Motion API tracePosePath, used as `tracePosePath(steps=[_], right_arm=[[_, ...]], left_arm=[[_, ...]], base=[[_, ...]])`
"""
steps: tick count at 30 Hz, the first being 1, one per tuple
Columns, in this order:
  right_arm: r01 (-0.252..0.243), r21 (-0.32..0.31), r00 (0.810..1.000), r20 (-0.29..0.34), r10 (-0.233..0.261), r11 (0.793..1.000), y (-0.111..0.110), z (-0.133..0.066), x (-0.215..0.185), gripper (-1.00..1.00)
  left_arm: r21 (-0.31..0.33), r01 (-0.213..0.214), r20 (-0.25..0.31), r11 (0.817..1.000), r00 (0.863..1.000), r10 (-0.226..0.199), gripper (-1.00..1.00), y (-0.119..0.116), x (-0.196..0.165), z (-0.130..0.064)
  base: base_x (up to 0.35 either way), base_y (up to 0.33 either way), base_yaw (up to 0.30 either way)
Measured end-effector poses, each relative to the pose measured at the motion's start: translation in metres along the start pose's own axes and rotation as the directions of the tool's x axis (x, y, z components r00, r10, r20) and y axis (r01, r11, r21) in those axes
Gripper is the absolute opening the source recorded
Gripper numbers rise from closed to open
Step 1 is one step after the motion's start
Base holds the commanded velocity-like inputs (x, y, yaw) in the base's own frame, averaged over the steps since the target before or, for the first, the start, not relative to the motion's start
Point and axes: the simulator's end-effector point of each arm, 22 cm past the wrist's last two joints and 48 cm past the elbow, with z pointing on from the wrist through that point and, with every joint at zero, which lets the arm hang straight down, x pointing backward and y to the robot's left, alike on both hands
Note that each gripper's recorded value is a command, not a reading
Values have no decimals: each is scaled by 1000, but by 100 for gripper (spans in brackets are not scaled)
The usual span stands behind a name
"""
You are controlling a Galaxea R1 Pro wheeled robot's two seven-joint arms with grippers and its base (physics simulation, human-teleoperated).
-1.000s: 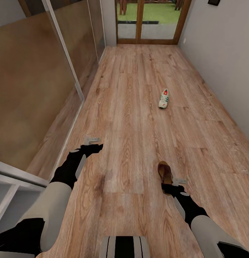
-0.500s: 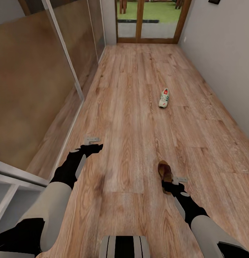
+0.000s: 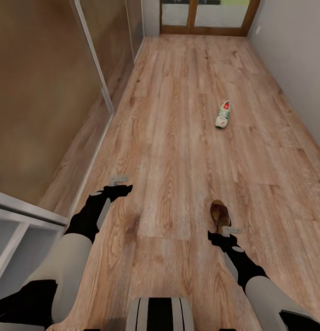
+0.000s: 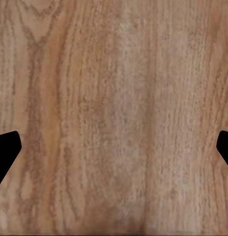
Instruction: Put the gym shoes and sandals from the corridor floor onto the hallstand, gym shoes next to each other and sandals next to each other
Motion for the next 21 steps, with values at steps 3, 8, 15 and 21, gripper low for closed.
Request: tracePosePath(steps=[3,8,15,21], right_arm=[[2,1,1000,-16,-2,1000,0,4,10,100],[3,3,1000,-28,-3,1000,-1,7,17,100],[3,6,1000,-29,-3,1000,-2,7,18,100],[3,6,1000,-29,-3,1000,-1,8,18,100]], left_arm=[[-1,2,-16,1000,1000,-2,100,2,11,6],[-2,4,-27,1000,1000,-4,100,3,19,11],[-3,5,-28,1000,1000,-5,100,3,20,11],[-4,5,-28,1000,1000,-5,100,4,20,11]], base=[[0,0,132],[0,0,50],[0,0,-171],[0,0,-96]])
